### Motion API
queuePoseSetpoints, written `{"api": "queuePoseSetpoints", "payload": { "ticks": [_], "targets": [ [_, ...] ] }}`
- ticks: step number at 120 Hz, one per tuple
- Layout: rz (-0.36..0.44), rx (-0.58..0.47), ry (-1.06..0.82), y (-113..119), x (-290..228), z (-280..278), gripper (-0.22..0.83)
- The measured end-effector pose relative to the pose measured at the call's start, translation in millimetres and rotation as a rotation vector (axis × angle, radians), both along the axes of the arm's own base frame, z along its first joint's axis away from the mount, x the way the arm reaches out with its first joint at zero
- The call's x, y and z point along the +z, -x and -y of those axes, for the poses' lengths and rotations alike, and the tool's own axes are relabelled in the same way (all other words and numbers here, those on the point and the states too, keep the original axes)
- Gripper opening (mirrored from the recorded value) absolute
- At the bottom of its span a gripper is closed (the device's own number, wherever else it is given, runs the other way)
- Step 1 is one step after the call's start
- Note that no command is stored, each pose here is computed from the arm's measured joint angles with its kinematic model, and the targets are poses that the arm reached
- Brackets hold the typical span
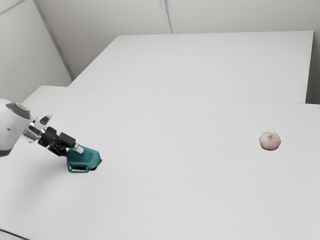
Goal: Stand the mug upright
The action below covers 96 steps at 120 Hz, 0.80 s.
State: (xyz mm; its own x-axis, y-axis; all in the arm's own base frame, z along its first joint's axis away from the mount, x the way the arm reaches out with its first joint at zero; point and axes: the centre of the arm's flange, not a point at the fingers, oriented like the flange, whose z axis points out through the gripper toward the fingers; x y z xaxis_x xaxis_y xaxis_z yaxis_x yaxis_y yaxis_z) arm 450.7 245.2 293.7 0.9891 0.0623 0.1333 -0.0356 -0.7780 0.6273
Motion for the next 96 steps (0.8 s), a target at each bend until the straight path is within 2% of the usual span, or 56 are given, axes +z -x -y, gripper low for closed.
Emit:
{"api": "queuePoseSetpoints", "payload": {
  "ticks": [21,66,96],
  "targets": [
    [0.018,-0.016,0.040,-10.8,-0.4,2.0,0.62],
    [0.019,-0.010,0.154,-6.2,-13.4,6.2,0.61],
    [0.035,-0.020,0.200,-6.4,-11.7,11.1,0.44]
  ]
}}
